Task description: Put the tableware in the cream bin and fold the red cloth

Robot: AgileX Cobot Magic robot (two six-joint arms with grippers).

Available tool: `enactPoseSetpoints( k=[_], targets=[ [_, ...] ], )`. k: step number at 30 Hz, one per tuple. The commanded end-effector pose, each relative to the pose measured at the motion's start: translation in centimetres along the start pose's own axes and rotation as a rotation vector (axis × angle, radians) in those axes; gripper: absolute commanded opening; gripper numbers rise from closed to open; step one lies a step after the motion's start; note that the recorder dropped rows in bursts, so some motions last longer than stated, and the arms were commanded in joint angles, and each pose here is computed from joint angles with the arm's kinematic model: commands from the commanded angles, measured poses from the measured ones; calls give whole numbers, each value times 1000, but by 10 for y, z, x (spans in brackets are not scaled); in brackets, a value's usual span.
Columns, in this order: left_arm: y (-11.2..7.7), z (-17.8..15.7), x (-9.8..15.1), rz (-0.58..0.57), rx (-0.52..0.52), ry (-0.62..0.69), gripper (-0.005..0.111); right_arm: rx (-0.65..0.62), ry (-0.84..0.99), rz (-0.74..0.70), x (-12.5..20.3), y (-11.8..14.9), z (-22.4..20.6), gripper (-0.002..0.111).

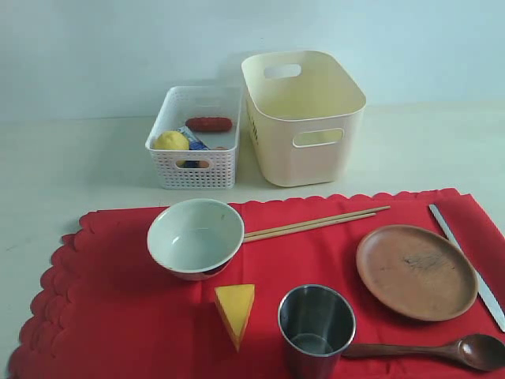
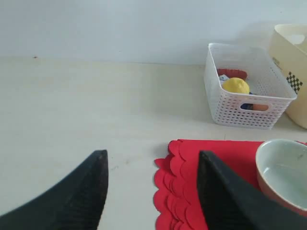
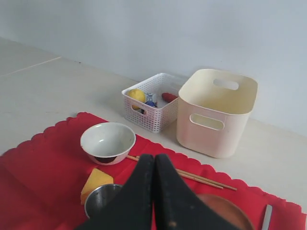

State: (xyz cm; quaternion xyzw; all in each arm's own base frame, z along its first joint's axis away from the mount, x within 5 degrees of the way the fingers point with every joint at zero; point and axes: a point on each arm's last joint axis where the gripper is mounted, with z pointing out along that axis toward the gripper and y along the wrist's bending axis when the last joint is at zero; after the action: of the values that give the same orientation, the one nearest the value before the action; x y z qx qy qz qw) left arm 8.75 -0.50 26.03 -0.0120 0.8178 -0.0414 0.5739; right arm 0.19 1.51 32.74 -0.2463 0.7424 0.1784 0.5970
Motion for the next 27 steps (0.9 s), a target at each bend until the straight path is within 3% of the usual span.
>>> enactPoseSetpoints(
  k=[1, 5, 19, 27],
  targets=[
    [-3, 3, -25, -3, 6, -15, 54, 18, -7, -35, 1, -1, 0, 0],
    [-4, 7, -37, -3, 7, -23, 54, 17, 1, -37, 2, -1, 0, 0],
    [-4, 7, -36, -3, 6, -14, 54, 9, 3, -27, 2, -1, 1, 0],
    [-4, 7, -37, -1, 7, -20, 54, 23, 4, -14, 20, -4, 20, 0]
  ],
)
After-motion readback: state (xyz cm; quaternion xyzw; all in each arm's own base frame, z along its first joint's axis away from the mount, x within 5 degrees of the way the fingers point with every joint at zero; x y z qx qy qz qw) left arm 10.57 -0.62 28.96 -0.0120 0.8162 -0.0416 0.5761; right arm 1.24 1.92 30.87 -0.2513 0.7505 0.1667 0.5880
